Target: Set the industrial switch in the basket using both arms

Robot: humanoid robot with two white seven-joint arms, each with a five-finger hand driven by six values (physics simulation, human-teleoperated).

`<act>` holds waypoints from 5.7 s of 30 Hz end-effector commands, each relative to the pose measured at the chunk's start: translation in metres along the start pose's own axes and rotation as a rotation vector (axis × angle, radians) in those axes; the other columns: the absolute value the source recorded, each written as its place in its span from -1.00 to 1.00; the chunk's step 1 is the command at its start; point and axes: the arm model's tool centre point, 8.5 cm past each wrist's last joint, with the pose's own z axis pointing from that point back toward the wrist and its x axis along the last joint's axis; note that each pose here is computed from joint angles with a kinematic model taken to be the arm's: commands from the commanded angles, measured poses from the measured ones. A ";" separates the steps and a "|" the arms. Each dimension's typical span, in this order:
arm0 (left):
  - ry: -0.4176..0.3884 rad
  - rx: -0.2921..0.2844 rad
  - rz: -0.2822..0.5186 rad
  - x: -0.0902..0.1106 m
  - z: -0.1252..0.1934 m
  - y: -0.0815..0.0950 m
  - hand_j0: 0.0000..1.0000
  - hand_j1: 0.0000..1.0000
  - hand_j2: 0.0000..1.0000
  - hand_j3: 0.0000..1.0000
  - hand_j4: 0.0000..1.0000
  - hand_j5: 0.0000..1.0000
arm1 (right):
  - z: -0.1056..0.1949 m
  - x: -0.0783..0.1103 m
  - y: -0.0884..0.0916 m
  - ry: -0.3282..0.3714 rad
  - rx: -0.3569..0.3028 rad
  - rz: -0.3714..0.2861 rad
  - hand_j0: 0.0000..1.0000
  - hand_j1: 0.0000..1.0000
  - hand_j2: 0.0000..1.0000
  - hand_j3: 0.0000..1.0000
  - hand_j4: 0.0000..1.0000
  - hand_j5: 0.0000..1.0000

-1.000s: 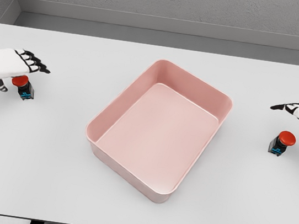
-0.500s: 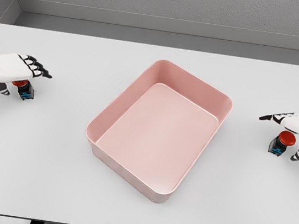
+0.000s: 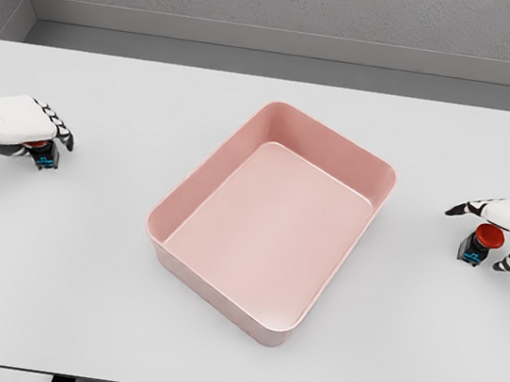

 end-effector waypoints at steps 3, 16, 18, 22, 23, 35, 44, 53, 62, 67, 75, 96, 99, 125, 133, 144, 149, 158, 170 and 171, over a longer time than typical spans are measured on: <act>0.002 0.001 0.003 -0.001 0.001 0.001 -0.24 -0.24 -0.24 -0.24 -0.24 -0.24 | 0.000 -0.002 0.001 0.003 0.003 -0.003 0.56 0.56 0.56 0.56 0.56 0.56; -0.001 0.032 0.003 -0.001 0.006 0.010 -0.56 -0.56 -0.56 -0.56 -0.56 -0.56 | -0.001 0.000 0.003 -0.002 0.011 -0.001 0.11 0.11 0.11 0.11 0.11 0.11; -0.004 0.039 0.000 0.000 0.006 0.013 -0.56 -0.56 -0.56 -0.56 -0.56 -0.56 | -0.001 0.000 0.003 -0.001 0.011 0.000 0.07 0.07 0.07 0.07 0.07 0.07; -0.013 0.077 0.015 -0.001 0.008 0.024 -0.56 -0.56 -0.56 -0.56 -0.56 -0.56 | -0.001 0.001 0.003 -0.005 0.011 0.003 0.06 0.06 0.06 0.06 0.06 0.06; -0.027 0.098 0.013 0.002 0.008 0.032 -0.56 -0.56 -0.56 -0.56 -0.56 -0.56 | -0.001 0.001 0.003 -0.006 0.010 0.004 0.06 0.06 0.06 0.06 0.06 0.06; -0.150 0.262 -0.019 0.038 0.010 0.086 -0.55 -0.55 -0.55 -0.55 -0.55 -0.55 | 0.002 0.001 -0.008 0.001 -0.009 0.017 0.07 0.07 0.07 0.07 0.07 0.07; -0.255 0.371 -0.092 0.077 0.019 0.123 -0.55 -0.55 -0.55 -0.55 -0.55 -0.55 | 0.006 0.000 -0.015 0.005 -0.021 0.029 0.06 0.06 0.06 0.06 0.06 0.06; -0.355 0.442 -0.101 0.111 0.015 0.141 -0.54 -0.54 -0.54 -0.54 -0.54 -0.54 | 0.008 0.003 -0.020 0.000 -0.029 0.041 -0.01 -0.01 -0.01 -0.01 -0.01 -0.01; -0.456 0.516 -0.109 0.150 -0.001 0.159 -0.54 -0.54 -0.54 -0.54 -0.54 -0.54 | 0.017 0.008 -0.030 -0.001 -0.045 0.075 0.00 0.00 0.00 0.00 0.00 0.00; -0.494 0.530 -0.135 0.167 -0.004 0.165 -0.53 -0.53 -0.53 -0.53 -0.53 -0.53 | 0.023 0.008 -0.045 0.006 -0.075 0.092 0.00 0.00 0.00 0.00 0.00 0.00; -0.576 0.518 -0.154 0.203 -0.024 0.164 -0.53 -0.53 -0.53 -0.53 -0.53 -0.53 | 0.027 0.013 -0.067 -0.003 -0.128 0.117 0.00 0.00 0.00 0.00 0.00 0.00; -0.594 0.464 -0.247 0.224 -0.042 0.161 0.63 0.63 0.63 0.63 0.63 0.63 | 0.000 0.066 -0.109 -0.139 -0.195 0.200 0.00 0.00 0.00 0.00 0.00 0.00; -0.586 0.468 -0.246 0.221 -0.041 0.162 1.00 1.00 1.00 1.00 1.00 1.00 | -0.002 0.073 -0.116 -0.155 -0.209 0.210 0.01 0.01 0.01 0.01 0.01 0.01; -0.358 0.405 -0.034 0.092 0.033 0.133 1.00 1.00 1.00 1.00 1.00 1.00 | -0.034 0.177 -0.109 -0.553 -0.162 0.475 0.03 0.03 0.03 0.03 0.03 0.03; -0.302 0.349 0.017 0.070 0.043 0.111 1.00 1.00 1.00 1.00 1.00 1.00 | -0.044 0.193 -0.105 -0.594 -0.144 0.484 0.07 0.07 0.07 0.07 0.07 0.07; -0.252 0.314 0.072 0.050 0.047 0.094 1.00 1.00 1.00 1.00 1.00 1.00 | -0.041 0.188 -0.114 -0.552 -0.164 0.467 1.00 1.00 1.00 1.00 1.00 1.00; -0.256 0.308 0.078 0.051 0.046 0.092 1.00 1.00 1.00 1.00 1.00 1.00 | -0.021 0.179 -0.142 -0.514 -0.257 0.457 1.00 1.00 1.00 1.00 1.00 1.00; -0.246 0.293 0.106 0.048 0.045 0.080 1.00 1.00 1.00 1.00 1.00 1.00 | 0.026 0.112 -0.137 -0.400 -0.292 0.456 1.00 1.00 1.00 1.00 1.00 1.00; -0.238 0.295 0.110 0.045 0.046 0.080 1.00 1.00 1.00 1.00 1.00 1.00 | 0.040 0.077 -0.094 -0.418 -0.259 0.436 1.00 1.00 1.00 1.00 1.00 1.00; -0.238 0.295 0.110 0.045 0.046 0.080 1.00 1.00 1.00 1.00 1.00 1.00 | 0.040 0.077 -0.094 -0.418 -0.259 0.436 1.00 1.00 1.00 1.00 1.00 1.00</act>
